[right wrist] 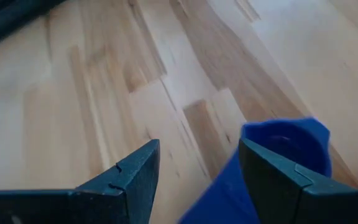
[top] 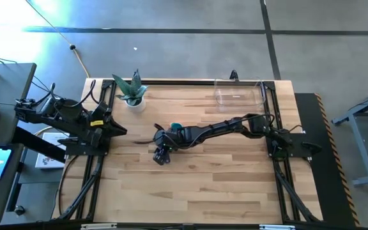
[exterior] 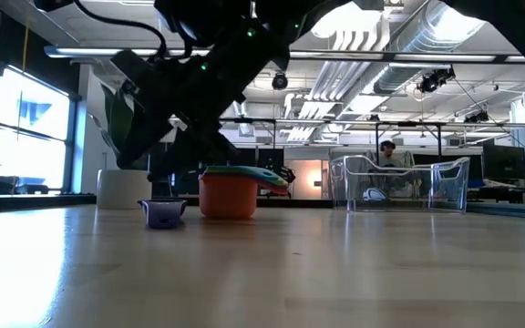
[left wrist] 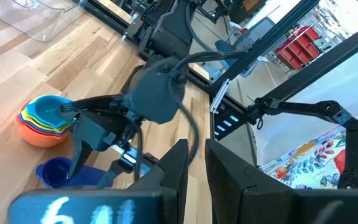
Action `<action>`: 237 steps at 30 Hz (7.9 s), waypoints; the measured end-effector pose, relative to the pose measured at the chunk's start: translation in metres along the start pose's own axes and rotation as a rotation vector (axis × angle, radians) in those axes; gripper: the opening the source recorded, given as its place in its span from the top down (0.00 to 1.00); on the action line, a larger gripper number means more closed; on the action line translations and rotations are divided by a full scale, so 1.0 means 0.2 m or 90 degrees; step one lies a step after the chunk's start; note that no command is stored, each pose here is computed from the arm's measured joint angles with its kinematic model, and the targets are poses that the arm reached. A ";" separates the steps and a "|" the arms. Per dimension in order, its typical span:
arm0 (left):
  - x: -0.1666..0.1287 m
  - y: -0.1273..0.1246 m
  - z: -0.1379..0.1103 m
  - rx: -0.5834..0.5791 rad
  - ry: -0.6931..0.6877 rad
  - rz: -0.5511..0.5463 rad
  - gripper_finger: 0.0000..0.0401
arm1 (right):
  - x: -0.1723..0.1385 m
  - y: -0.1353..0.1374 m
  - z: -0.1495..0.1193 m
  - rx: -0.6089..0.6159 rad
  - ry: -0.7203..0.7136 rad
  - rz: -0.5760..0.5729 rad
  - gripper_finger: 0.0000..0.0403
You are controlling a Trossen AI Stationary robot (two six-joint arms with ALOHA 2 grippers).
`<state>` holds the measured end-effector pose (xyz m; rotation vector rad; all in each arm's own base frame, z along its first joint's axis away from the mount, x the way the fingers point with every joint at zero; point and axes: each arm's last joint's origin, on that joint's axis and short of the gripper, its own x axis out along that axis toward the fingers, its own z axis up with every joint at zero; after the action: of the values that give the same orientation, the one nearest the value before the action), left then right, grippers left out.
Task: Nest measuring cups in basket
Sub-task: Stack the violet measuring cup into the blue measuring cup
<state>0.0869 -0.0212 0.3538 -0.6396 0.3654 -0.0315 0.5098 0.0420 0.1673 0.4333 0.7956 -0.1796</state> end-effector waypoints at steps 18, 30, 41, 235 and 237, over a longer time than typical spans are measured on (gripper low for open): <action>0.00 0.00 0.00 0.021 0.000 0.000 0.88 | -0.15 0.10 -0.05 -0.006 0.163 -0.107 0.48; 0.00 0.00 0.00 0.024 0.000 0.000 0.88 | -0.15 -0.06 -0.04 0.005 0.212 -0.191 0.48; 0.00 0.00 0.00 0.022 0.000 0.000 0.88 | -0.15 -0.16 0.01 0.008 0.213 -0.207 0.48; 0.00 0.00 0.00 0.050 -0.012 0.014 0.88 | -0.35 -0.47 0.37 -0.235 0.313 -0.133 0.87; 0.00 0.00 0.00 0.050 -0.012 0.014 0.88 | -0.36 -0.45 0.37 -0.198 0.312 -0.115 0.87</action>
<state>0.0871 -0.0204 0.3539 -0.5579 0.3515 -0.0187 0.4801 -0.0710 0.2372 0.1065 1.3238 -0.1145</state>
